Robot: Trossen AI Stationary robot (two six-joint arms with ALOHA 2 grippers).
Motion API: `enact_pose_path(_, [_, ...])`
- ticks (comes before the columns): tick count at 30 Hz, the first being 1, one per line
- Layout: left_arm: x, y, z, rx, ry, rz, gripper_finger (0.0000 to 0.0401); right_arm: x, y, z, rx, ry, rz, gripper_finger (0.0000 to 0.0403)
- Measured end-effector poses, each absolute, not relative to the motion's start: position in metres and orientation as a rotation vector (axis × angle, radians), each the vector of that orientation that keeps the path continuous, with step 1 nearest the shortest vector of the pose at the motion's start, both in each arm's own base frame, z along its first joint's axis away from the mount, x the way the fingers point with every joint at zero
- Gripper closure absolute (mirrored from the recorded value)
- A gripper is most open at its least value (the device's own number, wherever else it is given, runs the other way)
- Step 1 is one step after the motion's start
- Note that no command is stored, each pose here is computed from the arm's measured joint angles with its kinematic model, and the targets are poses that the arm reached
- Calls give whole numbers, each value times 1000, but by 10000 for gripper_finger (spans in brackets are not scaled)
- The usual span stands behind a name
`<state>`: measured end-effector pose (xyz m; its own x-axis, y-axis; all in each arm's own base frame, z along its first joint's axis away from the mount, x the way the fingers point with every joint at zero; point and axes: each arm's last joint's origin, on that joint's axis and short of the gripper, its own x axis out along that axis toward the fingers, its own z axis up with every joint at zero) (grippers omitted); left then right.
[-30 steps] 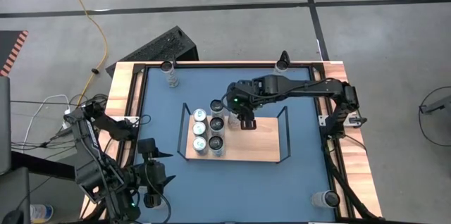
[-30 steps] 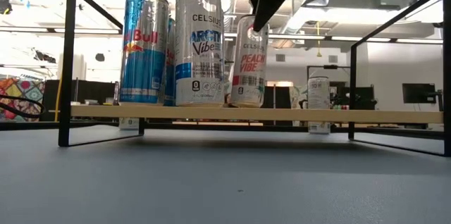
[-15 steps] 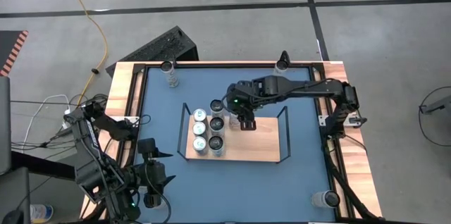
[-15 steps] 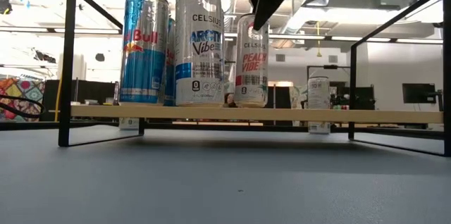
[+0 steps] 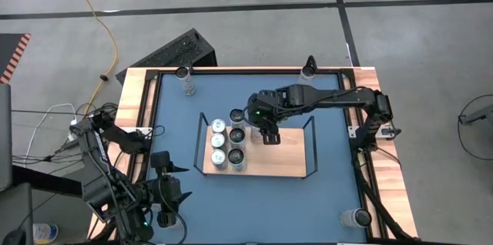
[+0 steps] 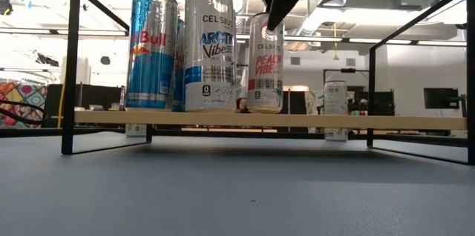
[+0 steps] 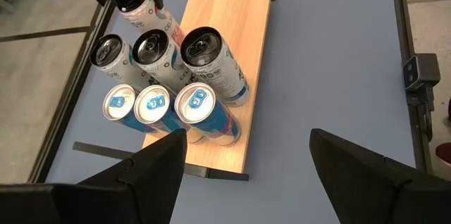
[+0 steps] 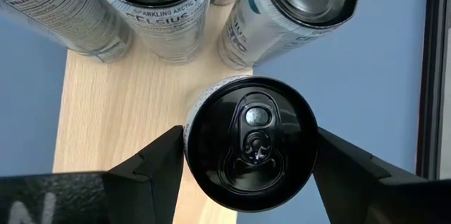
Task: Place canned beverage on shelf
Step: Put the top pink soda can on the shelf
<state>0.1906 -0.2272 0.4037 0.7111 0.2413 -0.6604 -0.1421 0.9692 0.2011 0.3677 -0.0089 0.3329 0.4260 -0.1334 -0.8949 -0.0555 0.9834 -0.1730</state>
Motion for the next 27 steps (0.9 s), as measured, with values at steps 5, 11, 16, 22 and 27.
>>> enact_pose_path(5, [191, -227, 404, 139, 751, 213, 115, 368, -10, 333, -187, 1126, -51, 136])
enact_pose_path(11, [191, -227, 404, 130, 749, 217, 115, 368, -14, 333, -194, 1127, -53, 137])
enact_pose_path(16, [191, -227, 404, 126, 749, 218, 115, 369, -15, 333, -198, 1119, -52, 137])
enact_pose_path(22, [191, -227, 404, 125, 749, 219, 115, 381, -15, 316, -205, 1163, -44, 137])
enact_pose_path(27, [191, -227, 404, 122, 754, 215, 115, 382, -15, 314, -229, 1178, -32, 137])
